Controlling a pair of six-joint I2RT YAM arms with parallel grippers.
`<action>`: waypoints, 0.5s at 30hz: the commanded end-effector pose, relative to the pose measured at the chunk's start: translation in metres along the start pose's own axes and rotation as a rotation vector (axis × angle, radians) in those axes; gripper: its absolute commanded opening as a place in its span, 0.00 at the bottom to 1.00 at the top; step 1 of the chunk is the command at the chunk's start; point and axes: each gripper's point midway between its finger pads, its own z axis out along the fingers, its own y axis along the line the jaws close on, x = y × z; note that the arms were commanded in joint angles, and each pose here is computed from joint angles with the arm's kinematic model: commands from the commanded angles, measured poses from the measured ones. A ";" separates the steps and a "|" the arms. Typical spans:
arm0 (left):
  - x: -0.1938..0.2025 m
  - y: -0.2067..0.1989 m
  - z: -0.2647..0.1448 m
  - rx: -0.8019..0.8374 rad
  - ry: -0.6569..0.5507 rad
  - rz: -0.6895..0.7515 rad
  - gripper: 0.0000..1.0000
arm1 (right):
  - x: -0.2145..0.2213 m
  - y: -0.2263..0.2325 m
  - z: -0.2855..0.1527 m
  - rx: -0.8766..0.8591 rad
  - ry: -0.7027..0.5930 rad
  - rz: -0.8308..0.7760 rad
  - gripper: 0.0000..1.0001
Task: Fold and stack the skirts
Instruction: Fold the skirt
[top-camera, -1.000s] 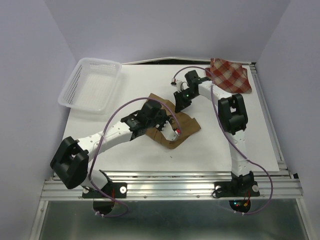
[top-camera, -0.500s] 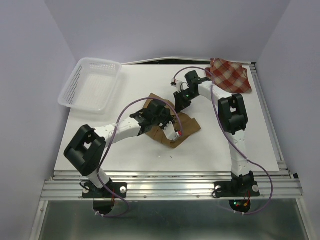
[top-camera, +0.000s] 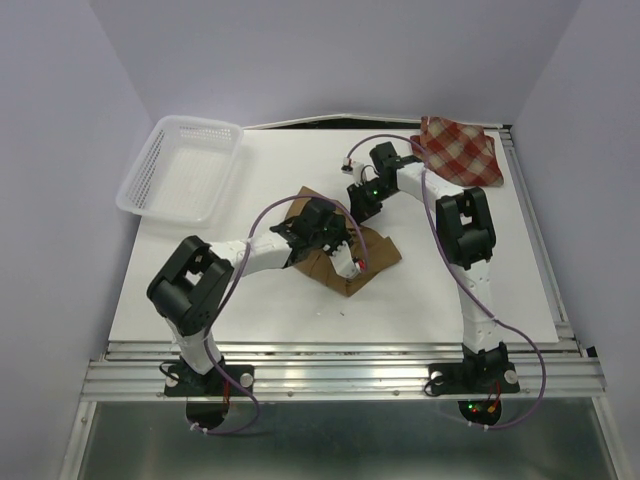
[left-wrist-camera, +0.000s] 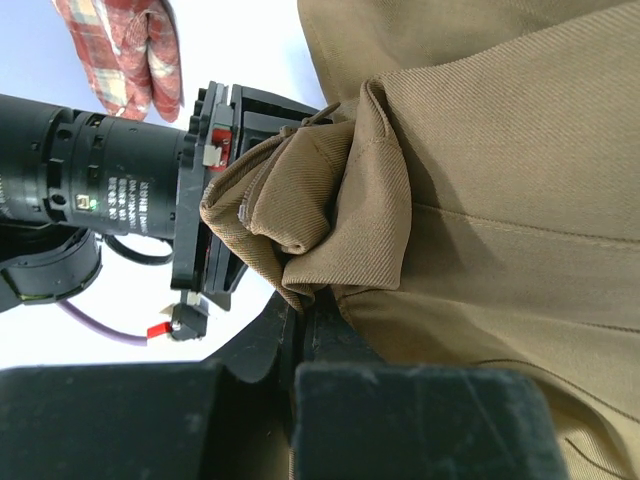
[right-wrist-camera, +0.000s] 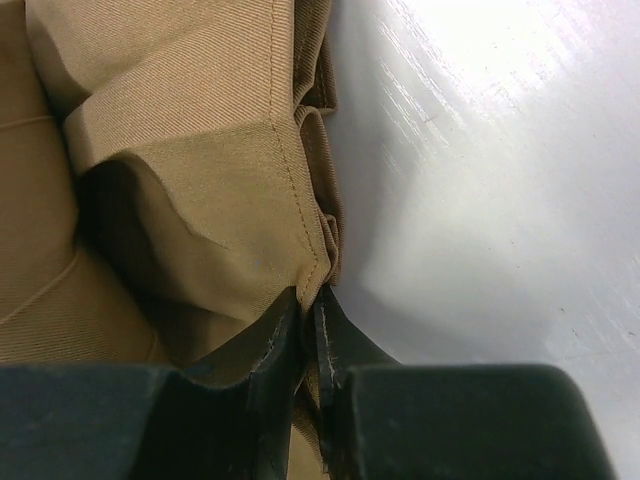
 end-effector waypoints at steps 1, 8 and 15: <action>0.008 0.044 -0.003 -0.145 0.008 0.064 0.00 | 0.014 0.006 0.008 -0.024 0.039 0.002 0.16; 0.007 0.040 0.007 -0.171 0.007 0.104 0.04 | 0.015 0.006 0.009 -0.025 0.044 0.002 0.16; 0.011 0.041 0.000 -0.192 0.040 0.120 0.47 | 0.016 0.005 0.007 -0.018 0.050 0.000 0.16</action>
